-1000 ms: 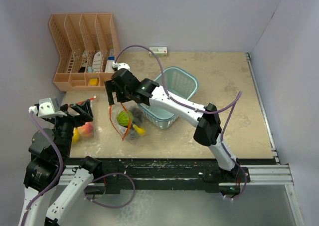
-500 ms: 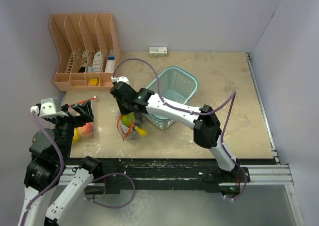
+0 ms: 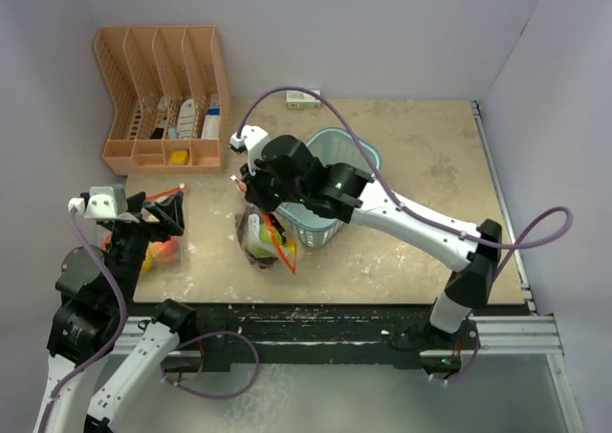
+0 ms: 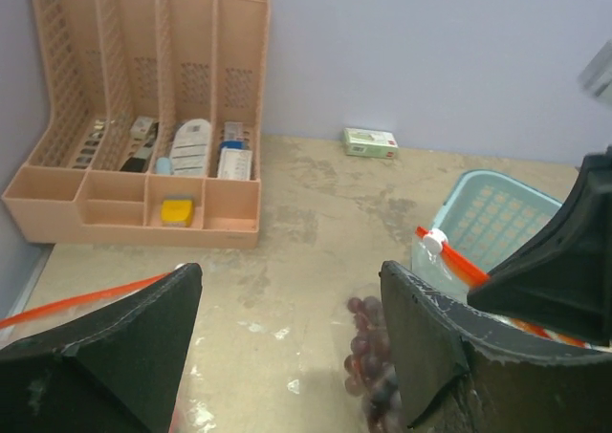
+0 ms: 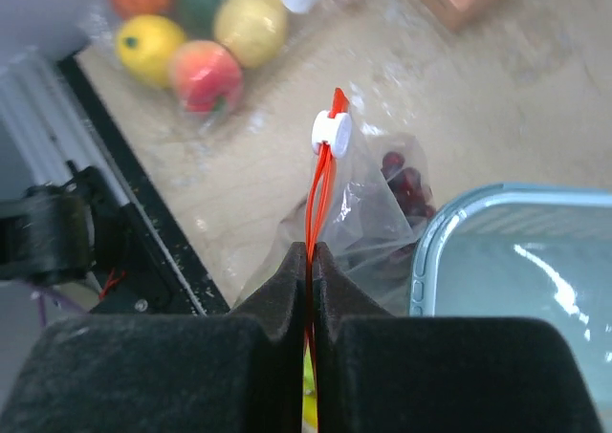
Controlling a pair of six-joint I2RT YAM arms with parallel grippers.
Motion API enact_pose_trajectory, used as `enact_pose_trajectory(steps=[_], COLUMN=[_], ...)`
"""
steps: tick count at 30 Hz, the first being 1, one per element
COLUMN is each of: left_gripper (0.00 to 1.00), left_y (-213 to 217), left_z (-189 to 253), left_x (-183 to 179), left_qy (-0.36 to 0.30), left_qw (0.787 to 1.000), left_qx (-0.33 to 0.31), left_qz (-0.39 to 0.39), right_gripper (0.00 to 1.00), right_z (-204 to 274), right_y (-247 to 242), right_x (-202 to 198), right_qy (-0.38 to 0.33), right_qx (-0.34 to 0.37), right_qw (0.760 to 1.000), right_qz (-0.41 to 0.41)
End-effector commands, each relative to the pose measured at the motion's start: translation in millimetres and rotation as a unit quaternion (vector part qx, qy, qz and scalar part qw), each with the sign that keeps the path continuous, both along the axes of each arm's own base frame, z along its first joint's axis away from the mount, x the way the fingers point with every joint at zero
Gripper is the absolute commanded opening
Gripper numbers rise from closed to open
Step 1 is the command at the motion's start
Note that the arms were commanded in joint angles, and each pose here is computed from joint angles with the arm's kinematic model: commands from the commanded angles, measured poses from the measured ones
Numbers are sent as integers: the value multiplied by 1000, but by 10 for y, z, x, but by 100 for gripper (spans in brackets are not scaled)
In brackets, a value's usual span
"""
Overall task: Place the food in the zip-top bag and seal the zipper
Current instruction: Pick up the zipper food storage bag at the center of the board, then zip the zipper food storage bag at the center of the board.
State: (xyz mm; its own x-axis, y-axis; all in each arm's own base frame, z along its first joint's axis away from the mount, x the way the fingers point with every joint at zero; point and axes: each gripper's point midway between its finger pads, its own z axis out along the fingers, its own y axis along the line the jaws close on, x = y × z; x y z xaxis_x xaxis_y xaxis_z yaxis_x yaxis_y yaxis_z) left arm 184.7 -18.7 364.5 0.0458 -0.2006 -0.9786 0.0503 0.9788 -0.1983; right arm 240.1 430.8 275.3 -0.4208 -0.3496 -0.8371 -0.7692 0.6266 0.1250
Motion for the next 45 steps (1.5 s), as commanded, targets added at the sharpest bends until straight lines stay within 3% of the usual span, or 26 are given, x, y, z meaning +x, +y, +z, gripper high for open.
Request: enact_pose_trajectory(steps=[1, 7, 10, 19, 23, 27, 36, 45], left_gripper=[76, 61, 60, 75, 85, 89, 88, 81], left_y=[-304, -739, -919, -1246, -1419, -1473, -1702, -1814], left_z=[281, 348, 370, 475, 564, 653, 867, 804], left_x=[1, -146, -219, -449, -651, -665, -916, -922], left_qy=[-50, -83, -93, -131, -179, -199, -232, -227], left_qw=[995, 973, 959, 919, 881, 870, 804, 778], left_qx=[17, 39, 39, 29, 34, 30, 15, -1], left_qz=[-85, -213, -265, -371, -436, -451, -547, -585], right_gripper=[0, 0, 0, 0, 0, 0, 0, 0], right_z=[687, 1120, 1372, 1908, 1989, 2012, 1971, 1930], right_y=[55, -77, -195, -602, -692, -704, -659, -660], right_x=[-222, -527, -716, -1117, -1234, -1286, -1332, -1343], right_qy=[-77, -108, -128, -177, -186, -186, -183, -179], right_qx=[73, 127, 157, 214, 224, 223, 217, 212], right_qw=[987, 968, 954, 923, 913, 908, 903, 903], right_qz=[118, 187, 219, 266, 285, 300, 323, 328])
